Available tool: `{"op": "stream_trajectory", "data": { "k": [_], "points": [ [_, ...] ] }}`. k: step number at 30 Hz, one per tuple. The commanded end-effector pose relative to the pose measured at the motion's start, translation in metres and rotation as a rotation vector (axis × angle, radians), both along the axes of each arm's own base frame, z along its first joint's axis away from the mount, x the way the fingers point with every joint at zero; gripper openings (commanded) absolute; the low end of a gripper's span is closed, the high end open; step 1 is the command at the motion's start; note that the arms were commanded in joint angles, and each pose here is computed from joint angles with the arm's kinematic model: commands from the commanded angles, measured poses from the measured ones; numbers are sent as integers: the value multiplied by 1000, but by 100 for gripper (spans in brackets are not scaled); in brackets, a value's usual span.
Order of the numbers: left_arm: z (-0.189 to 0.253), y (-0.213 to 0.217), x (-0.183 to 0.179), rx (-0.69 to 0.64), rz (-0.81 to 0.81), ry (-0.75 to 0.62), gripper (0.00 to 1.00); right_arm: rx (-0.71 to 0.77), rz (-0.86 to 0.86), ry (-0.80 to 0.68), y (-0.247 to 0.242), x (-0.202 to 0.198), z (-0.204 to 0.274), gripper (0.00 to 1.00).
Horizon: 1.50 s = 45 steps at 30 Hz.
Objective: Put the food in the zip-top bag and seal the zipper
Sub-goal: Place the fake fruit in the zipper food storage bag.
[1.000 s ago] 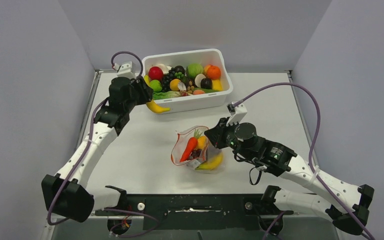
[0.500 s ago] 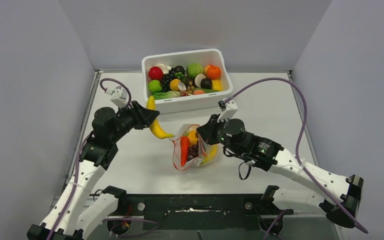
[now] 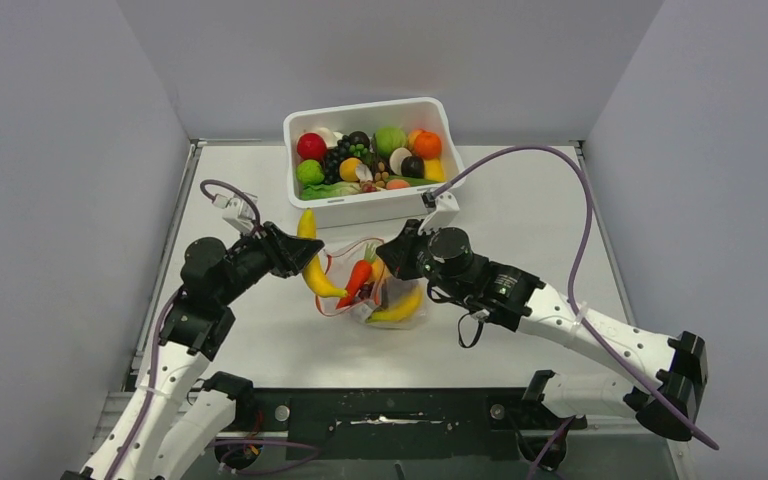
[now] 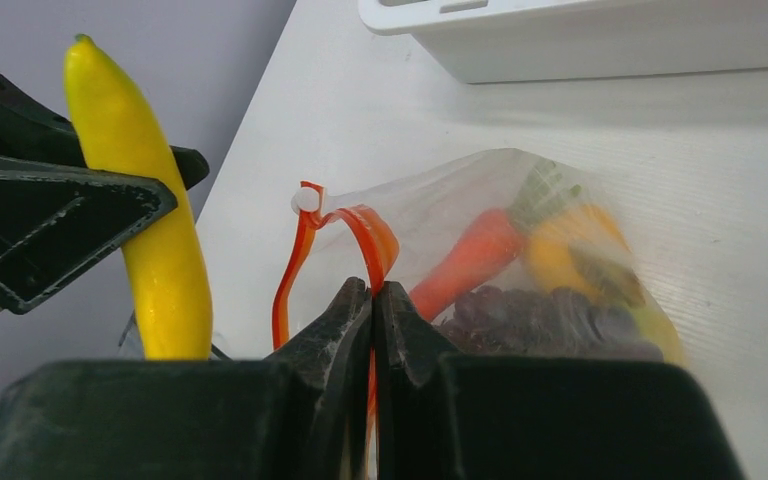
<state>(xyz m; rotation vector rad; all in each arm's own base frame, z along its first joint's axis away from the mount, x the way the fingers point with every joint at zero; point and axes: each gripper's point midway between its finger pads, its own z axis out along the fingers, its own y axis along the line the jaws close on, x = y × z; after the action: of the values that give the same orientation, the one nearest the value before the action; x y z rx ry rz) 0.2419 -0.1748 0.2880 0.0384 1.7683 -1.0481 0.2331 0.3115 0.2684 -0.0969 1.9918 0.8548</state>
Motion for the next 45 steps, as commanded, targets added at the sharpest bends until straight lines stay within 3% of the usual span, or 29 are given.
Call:
{"op": "stream_trajectory", "data": {
  "k": [1, 11, 23, 29, 33, 37, 45],
  "points": [
    [2, 16, 22, 17, 137, -69, 13, 217, -7, -95, 15, 8, 69, 0],
    [-38, 18, 46, 34, 275, 83, 13, 250, -30, -83, 21, 18, 63, 0],
    [-40, 16, 53, 56, 430, 95, 12, 327, -46, -28, 36, 30, 55, 0],
    [-18, 28, 53, 2, 501, 50, 12, 348, -68, -14, 39, 36, 51, 0],
    [10, 39, 53, -30, 542, -73, 11, 414, -113, -3, 38, 49, 58, 0],
    [3, 48, 56, -26, 590, -116, 9, 510, -139, -7, 36, 58, 72, 0],
    [-3, 48, 68, 31, 626, -158, 9, 552, -160, -2, 37, 64, 75, 0]
  ]
}}
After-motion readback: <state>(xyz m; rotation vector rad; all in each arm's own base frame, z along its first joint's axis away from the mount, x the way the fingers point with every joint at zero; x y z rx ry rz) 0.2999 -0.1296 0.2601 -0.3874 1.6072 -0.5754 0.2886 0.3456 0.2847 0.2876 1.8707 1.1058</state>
